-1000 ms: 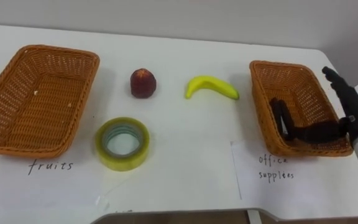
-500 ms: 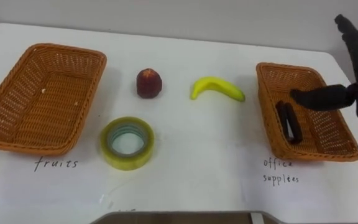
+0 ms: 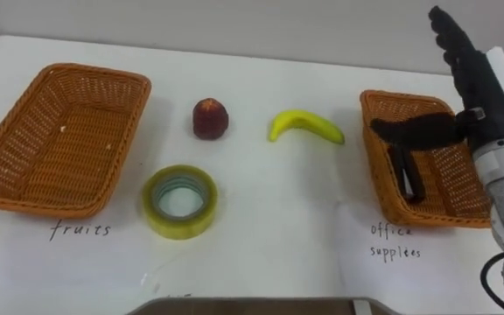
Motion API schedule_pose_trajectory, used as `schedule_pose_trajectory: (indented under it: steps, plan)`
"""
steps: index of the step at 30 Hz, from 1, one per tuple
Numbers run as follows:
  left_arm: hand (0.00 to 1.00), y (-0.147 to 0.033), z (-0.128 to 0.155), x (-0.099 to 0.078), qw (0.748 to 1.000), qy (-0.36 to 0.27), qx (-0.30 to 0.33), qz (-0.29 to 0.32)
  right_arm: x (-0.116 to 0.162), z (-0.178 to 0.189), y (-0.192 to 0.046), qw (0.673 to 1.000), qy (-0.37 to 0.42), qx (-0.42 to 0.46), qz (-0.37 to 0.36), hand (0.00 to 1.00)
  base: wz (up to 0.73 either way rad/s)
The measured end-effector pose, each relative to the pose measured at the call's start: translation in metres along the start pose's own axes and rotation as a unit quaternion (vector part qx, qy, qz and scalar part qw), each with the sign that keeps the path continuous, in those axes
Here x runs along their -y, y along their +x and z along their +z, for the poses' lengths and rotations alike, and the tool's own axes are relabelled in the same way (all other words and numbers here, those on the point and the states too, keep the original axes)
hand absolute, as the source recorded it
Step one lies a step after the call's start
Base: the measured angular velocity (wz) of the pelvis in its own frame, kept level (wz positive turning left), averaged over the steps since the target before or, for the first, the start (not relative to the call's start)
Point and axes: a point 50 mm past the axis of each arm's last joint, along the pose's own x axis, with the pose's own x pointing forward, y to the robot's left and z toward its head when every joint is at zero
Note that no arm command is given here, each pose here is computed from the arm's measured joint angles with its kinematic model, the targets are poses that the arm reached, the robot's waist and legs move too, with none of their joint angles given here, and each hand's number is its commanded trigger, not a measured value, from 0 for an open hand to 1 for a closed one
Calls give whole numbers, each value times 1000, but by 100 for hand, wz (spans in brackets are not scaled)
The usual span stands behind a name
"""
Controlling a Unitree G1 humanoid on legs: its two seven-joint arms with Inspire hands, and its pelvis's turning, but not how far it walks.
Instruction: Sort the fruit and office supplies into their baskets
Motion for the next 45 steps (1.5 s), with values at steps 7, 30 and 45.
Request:
schedule_pose_trajectory:
  steps: [7,30,45]
  plan:
    - [0,-2,-8,3,1000,16,-6,-6,-10,1,0,1000,9,1,1,0,0]
    - [0,-5,-9,13,998,49,-8,-24,-76,23,-3,990,66,34,122,0,6]
    - [0,-8,-10,18,998,43,-12,-35,-106,14,-6,981,83,5,175,0,-1]
